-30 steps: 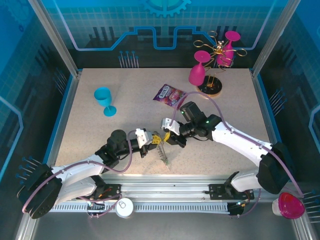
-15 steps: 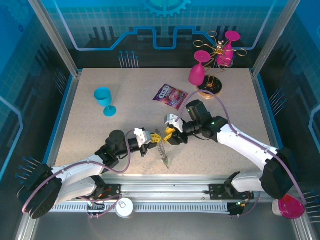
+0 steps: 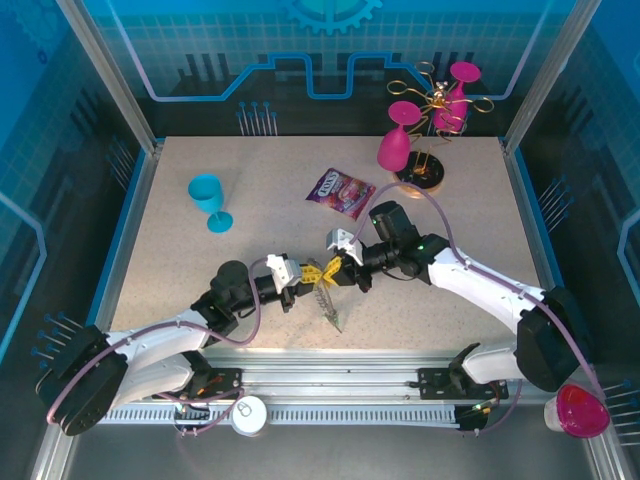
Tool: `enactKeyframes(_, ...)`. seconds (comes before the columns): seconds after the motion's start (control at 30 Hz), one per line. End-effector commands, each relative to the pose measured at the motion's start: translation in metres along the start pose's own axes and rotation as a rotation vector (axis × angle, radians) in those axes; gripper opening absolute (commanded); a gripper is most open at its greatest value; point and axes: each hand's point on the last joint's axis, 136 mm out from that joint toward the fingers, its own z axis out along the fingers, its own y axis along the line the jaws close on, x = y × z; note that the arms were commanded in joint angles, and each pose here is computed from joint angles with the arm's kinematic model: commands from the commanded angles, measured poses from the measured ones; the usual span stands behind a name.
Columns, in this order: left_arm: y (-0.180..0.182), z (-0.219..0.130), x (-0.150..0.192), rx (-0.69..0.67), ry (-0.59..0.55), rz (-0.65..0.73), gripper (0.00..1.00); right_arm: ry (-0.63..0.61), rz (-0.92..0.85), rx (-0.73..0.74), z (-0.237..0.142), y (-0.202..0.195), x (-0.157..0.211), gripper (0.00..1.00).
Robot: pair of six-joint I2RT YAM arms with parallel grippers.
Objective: Put the keys on the keyring
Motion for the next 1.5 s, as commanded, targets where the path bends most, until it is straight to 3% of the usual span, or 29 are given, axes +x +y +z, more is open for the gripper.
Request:
enactKeyframes(0.0, 0.002, -0.002, -0.012, -0.019, -0.047, 0.026, 0.00, -0.025, -0.049, 0.007, -0.003, -0.001, -0.008, 0.00)
enactKeyframes(0.03, 0.003, -0.002, -0.009, -0.031, -0.032, 0.025, 0.09, -0.003, -0.052, 0.013, -0.004, 0.000, -0.006, 0.00)
enactKeyframes(0.13, 0.004, -0.001, 0.000, -0.027, 0.040, 0.031, 0.20, 0.100, -0.073, 0.039, -0.005, 0.001, 0.003, 0.00)
enactKeyframes(0.4, 0.005, -0.001, 0.012, -0.017, 0.164, 0.061, 0.26, 0.301, -0.129, 0.066, 0.001, 0.004, 0.016, 0.00)
enactKeyframes(0.6, 0.000, 0.001, 0.013, 0.020, 0.180, 0.055, 0.21, 0.362, -0.177, 0.067, 0.009, 0.006, 0.015, 0.00)
enactKeyframes(1.0, -0.007, 0.003, 0.019, 0.069, 0.210, 0.033, 0.18, 0.324, -0.200, 0.049, 0.011, 0.011, 0.000, 0.00)
enactKeyframes(1.17, -0.009, 0.004, 0.018, 0.080, 0.210, 0.030, 0.12, 0.301, -0.202, 0.033, 0.012, 0.015, -0.005, 0.00)
enactKeyframes(1.37, -0.010, 0.004, 0.021, 0.091, 0.224, 0.013, 0.15, 0.283, -0.214, 0.060, 0.009, 0.012, -0.009, 0.00)
enactKeyframes(1.47, -0.013, 0.004, 0.021, 0.109, 0.221, 0.009, 0.07, 0.257, -0.219, 0.065, 0.008, 0.012, -0.012, 0.00)
